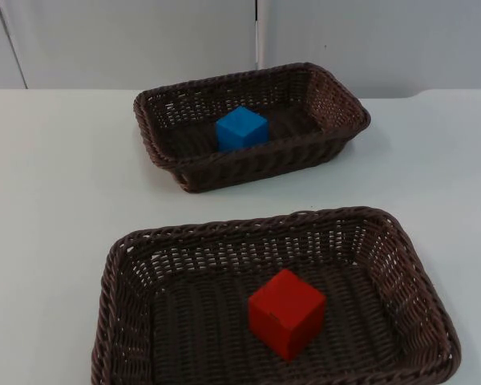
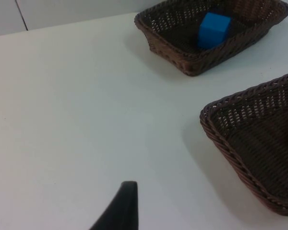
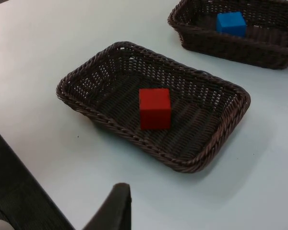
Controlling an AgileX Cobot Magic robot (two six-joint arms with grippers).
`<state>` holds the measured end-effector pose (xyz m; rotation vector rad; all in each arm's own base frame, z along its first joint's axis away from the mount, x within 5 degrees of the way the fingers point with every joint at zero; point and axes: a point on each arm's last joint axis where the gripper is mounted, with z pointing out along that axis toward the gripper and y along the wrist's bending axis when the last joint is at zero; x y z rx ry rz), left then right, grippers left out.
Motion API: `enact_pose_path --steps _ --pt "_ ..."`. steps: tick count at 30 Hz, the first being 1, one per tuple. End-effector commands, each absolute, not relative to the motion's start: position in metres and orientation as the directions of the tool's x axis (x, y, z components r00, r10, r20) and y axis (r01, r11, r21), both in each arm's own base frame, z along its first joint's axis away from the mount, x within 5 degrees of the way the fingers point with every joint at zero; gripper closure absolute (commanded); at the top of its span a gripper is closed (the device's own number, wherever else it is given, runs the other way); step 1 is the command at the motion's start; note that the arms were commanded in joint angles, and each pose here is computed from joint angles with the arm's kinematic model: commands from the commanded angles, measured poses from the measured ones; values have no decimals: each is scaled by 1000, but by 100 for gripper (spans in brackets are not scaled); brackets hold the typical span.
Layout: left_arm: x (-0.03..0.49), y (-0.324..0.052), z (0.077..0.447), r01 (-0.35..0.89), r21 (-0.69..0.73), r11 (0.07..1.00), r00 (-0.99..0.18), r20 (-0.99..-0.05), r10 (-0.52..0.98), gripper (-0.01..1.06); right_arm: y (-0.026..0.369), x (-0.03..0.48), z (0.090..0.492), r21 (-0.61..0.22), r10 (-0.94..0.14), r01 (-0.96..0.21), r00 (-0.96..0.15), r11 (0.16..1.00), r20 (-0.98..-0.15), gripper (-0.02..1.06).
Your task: Pick up one cube with the left hand and place it into the upper basket. Pick up one cube with the right hand and place it into the lower basket.
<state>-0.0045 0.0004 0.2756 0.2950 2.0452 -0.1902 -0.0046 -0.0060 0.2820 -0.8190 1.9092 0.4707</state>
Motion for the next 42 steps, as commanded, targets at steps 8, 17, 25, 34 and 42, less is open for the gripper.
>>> enact_pose_path --steps 8,17,25,34,42 --pt "-5 0 274 293 -13 956 -457 -880 128 0 -6 -4 280 -26 -344 -715 -304 699 -889 -1" --pt "-5 0 274 293 -13 956 -457 -880 128 0 -6 -4 280 -26 -344 -715 -304 699 -889 -1" --pt "-5 0 274 293 -13 956 -457 -880 128 0 -6 -4 280 -26 -344 -715 -304 699 -889 -1" --pt "-5 0 274 198 -13 980 -468 -880 83 0 -6 -4 280 -26 -344 -715 -304 699 -889 -1" --pt "-5 -1 274 26 -11 1000 -475 -880 2 0 -6 -4 280 -28 -344 -714 -303 700 -889 -1"
